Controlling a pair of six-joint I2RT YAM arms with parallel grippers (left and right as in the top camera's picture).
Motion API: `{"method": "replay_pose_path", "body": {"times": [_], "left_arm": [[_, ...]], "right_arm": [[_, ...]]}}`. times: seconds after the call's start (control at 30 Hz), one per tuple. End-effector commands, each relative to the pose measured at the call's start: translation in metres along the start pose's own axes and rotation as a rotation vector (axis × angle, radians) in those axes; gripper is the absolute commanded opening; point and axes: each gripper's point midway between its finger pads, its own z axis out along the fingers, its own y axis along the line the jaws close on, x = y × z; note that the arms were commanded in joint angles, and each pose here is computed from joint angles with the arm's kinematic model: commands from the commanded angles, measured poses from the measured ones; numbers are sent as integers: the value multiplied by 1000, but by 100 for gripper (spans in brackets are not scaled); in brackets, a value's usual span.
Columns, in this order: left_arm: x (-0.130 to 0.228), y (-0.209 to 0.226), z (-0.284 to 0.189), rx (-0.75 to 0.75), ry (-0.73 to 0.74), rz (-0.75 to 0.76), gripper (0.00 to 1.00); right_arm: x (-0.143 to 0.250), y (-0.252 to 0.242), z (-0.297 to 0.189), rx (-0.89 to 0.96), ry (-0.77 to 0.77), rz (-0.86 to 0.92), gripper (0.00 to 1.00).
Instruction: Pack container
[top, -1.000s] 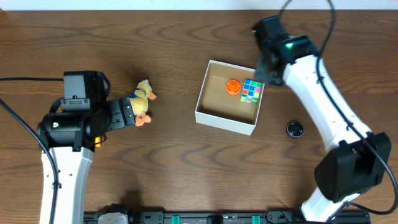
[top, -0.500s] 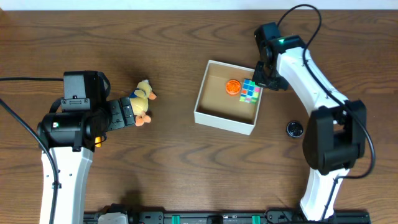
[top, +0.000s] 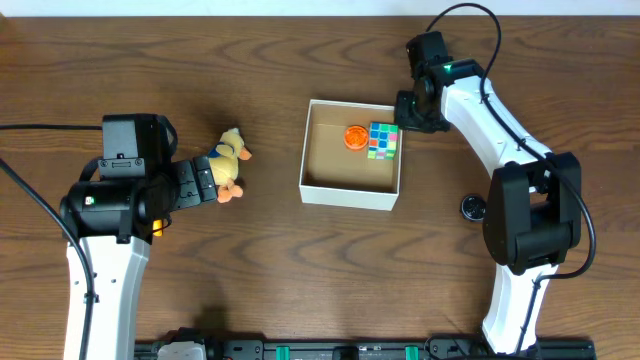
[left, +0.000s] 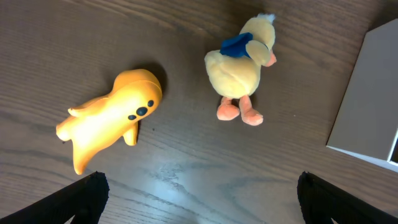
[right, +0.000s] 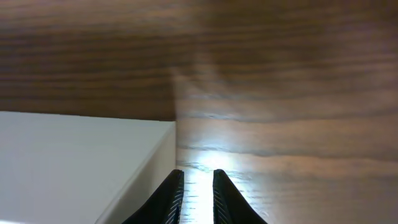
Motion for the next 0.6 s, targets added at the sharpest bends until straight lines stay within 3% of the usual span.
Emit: {"method": "replay_pose_path", "body": {"times": [0.0,0.57], "left_arm": [[-5,1,-3,-4,-12,1,99],[-5,1,-3,-4,-12,1,98]], "right_arm": [[4,11,3,-72,27,-79,19],[10,31,0,-202,49,-213,19]]}}
